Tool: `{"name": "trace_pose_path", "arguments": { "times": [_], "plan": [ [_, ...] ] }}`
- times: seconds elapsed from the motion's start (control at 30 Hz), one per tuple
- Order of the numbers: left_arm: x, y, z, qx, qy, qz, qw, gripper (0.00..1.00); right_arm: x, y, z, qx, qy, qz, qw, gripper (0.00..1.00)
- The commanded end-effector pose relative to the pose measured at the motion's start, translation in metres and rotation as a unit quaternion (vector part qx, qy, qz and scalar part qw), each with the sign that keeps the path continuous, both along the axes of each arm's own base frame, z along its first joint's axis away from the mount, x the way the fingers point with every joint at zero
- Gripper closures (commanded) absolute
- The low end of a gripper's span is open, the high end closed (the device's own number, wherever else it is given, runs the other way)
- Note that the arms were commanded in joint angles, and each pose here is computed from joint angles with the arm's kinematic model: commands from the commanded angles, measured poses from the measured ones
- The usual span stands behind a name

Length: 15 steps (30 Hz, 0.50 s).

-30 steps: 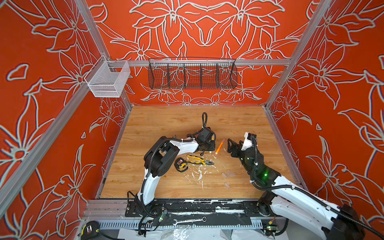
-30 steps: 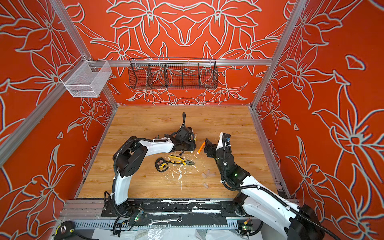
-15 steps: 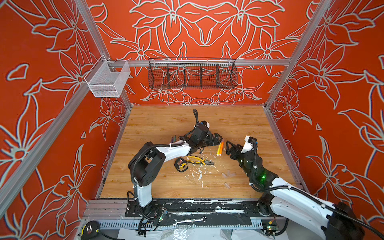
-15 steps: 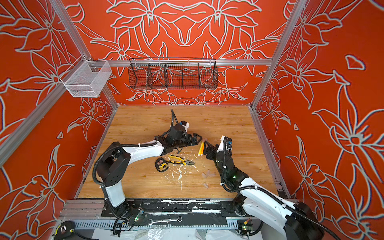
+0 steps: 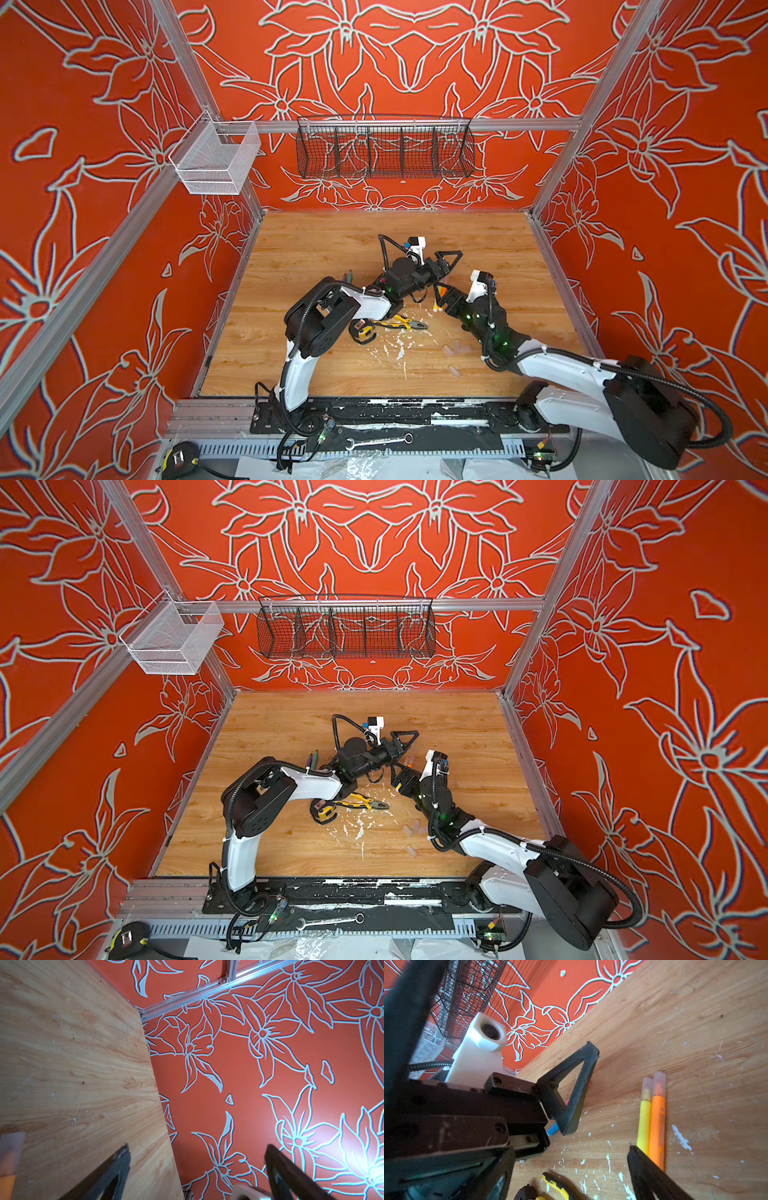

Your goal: Insert the pens into the pen caps

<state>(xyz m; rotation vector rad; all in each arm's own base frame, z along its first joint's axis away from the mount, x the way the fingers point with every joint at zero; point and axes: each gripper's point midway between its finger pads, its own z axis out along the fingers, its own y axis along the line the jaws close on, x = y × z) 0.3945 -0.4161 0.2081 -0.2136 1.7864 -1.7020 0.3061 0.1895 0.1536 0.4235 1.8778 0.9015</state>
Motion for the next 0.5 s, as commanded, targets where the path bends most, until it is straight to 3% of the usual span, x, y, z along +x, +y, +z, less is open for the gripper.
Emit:
{"name": "trace_pose_path", "arguments": {
  "times": [0.0, 0.23, 0.47],
  "plan": [
    [-0.022, -0.003, 0.042, -0.001, -0.042, 0.004, 0.999, 0.03, 0.010, 0.016, 0.042, 0.057, -0.047, 0.014, 0.997, 0.12],
    [-0.025, -0.009, 0.035, -0.008, -0.013, 0.004, 1.000, 0.03, 0.012, 0.045, 0.054, 0.076, -0.080, 0.066, 0.992, 0.11],
    [-0.028, 0.000, 0.044, 0.017, -0.026, 0.025, 0.999, 0.03, 0.007, 0.057, 0.065, 0.060, -0.096, 0.084, 0.990, 0.11]
  ]
}}
